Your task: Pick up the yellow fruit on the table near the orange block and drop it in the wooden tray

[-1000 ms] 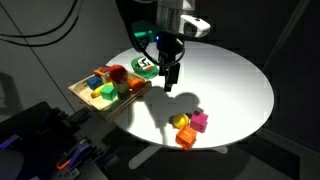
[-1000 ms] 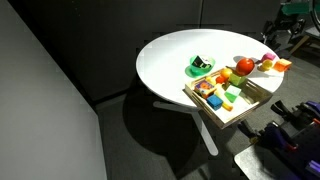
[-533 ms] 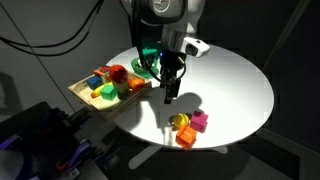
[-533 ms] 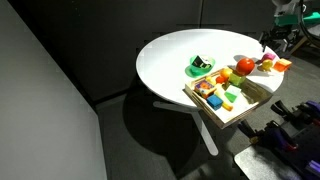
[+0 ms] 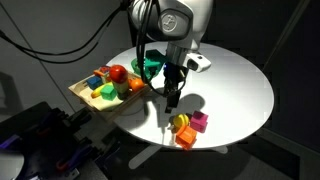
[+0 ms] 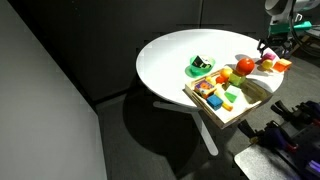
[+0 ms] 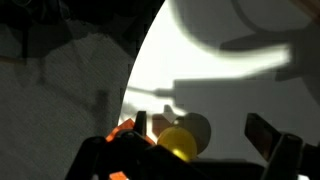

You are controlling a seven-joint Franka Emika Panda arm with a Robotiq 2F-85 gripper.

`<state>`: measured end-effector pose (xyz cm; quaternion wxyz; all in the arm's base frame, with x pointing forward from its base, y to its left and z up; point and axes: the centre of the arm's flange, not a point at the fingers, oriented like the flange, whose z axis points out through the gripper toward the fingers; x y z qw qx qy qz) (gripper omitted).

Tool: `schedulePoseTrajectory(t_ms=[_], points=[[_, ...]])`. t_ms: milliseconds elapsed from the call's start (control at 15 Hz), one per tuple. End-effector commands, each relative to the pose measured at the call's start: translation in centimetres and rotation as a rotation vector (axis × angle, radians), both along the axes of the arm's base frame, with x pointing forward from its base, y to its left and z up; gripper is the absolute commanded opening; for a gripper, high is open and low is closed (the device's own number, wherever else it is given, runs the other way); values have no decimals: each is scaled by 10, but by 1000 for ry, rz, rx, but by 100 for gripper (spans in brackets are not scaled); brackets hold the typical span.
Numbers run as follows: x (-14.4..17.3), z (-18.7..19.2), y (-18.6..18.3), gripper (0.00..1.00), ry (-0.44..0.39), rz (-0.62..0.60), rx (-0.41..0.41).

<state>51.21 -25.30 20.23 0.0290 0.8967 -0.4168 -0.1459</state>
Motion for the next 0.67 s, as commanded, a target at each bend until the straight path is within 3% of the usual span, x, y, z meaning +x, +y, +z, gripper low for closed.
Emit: schedulePoseTrajectory(t_ms=[0,600], points=[[9,-10,-13,100,-11,-93,1],[14,-30,-29,100,-73,-170,-6]])
